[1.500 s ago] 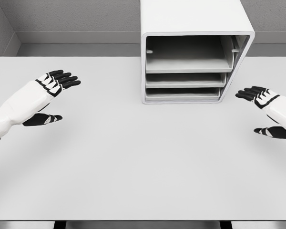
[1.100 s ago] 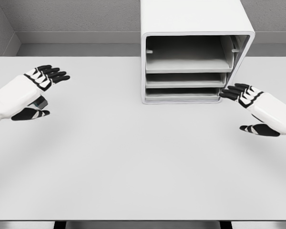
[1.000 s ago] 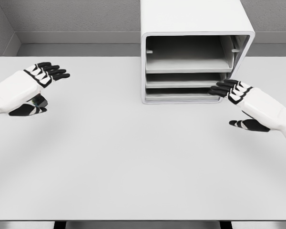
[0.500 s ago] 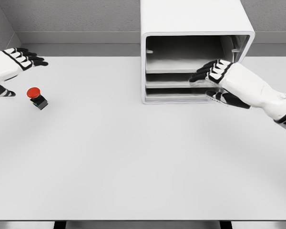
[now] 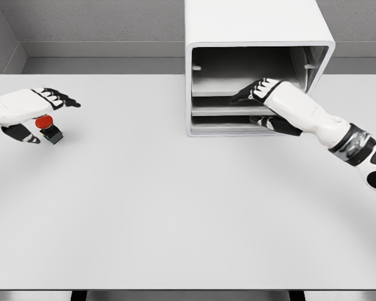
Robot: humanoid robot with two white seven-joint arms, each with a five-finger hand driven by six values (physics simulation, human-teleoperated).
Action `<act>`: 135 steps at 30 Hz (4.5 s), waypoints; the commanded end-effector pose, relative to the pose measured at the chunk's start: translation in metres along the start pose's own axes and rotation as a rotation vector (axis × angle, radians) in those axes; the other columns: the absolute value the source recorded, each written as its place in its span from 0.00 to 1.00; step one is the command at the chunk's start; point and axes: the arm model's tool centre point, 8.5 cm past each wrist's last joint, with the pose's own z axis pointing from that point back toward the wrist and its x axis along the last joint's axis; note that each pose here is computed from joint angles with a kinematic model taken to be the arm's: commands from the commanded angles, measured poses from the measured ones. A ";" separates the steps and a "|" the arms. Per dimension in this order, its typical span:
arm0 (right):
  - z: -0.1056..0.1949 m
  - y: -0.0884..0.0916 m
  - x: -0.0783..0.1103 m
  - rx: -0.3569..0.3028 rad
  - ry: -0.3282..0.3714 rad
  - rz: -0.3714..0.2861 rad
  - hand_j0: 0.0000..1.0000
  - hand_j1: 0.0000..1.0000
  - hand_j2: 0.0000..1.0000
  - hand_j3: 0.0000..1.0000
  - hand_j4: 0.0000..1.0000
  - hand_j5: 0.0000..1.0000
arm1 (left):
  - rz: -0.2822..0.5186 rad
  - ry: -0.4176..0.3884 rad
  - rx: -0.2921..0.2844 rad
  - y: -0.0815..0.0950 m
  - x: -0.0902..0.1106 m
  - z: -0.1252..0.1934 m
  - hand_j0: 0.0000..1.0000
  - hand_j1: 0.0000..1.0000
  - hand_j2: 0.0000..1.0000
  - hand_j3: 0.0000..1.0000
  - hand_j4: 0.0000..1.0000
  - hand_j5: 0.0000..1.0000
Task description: Slide open multi-storey tabletop storage cabinets and put open load switch and slide close multi-storey tabletop storage cabinets
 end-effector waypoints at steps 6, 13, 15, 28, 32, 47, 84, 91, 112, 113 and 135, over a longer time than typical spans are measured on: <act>-0.013 0.016 -0.012 0.011 0.027 -0.049 0.74 0.74 0.74 0.74 0.74 0.74 | 0.046 0.030 -0.033 -0.017 -0.011 -0.009 1.00 1.00 1.00 1.00 1.00 1.00; -0.026 0.019 -0.026 -0.001 0.059 -0.071 0.74 0.74 0.74 0.74 0.74 0.74 | 0.087 0.073 -0.048 -0.024 -0.027 -0.011 1.00 1.00 1.00 1.00 1.00 1.00; -0.029 0.024 -0.026 0.016 0.056 -0.075 0.75 0.75 0.75 0.75 0.75 0.75 | 0.087 0.083 -0.054 -0.024 -0.029 -0.014 1.00 1.00 1.00 1.00 1.00 1.00; -0.042 0.032 -0.039 0.023 0.087 -0.100 0.76 0.76 0.76 0.76 0.76 0.76 | 0.102 0.111 -0.076 -0.030 -0.035 -0.030 0.97 0.97 0.97 0.97 0.97 0.97; -0.041 0.035 -0.040 0.035 0.093 -0.100 0.77 0.77 0.77 0.77 0.77 0.77 | 0.102 0.126 -0.089 -0.031 -0.038 -0.037 0.94 0.94 0.94 0.94 0.94 0.94; -0.029 0.032 -0.029 0.059 0.064 -0.063 0.77 0.77 0.77 0.77 0.77 0.77 | 0.114 0.142 -0.096 -0.034 -0.044 -0.031 0.62 0.62 0.62 0.62 0.62 0.62; 0.019 0.008 0.003 0.067 0.011 0.005 0.77 0.77 0.77 0.77 0.77 0.77 | 0.066 0.073 0.005 0.002 -0.025 -0.033 0.43 0.43 0.43 0.43 0.43 0.43; 0.027 0.002 0.007 0.058 0.011 0.018 0.77 0.77 0.77 0.77 0.77 0.77 | 0.055 0.055 0.026 0.009 -0.019 -0.034 0.42 0.42 0.42 0.42 0.42 0.42; 0.072 -0.070 0.006 -0.014 0.064 0.115 0.63 0.63 0.63 0.63 0.63 0.63 | 0.010 -0.003 0.094 0.036 -0.001 -0.035 0.41 0.41 0.41 0.41 0.41 0.41; 0.074 -0.071 0.005 -0.017 0.071 0.116 0.63 0.63 0.63 0.63 0.63 0.63 | 0.010 -0.007 0.095 0.037 0.001 -0.036 0.41 0.41 0.41 0.41 0.41 0.41; 0.147 -0.057 -0.053 0.016 0.347 0.070 0.58 0.58 0.58 0.58 0.58 0.58 | -0.114 -0.162 0.231 0.085 0.066 -0.052 0.41 0.41 0.41 0.41 0.41 0.41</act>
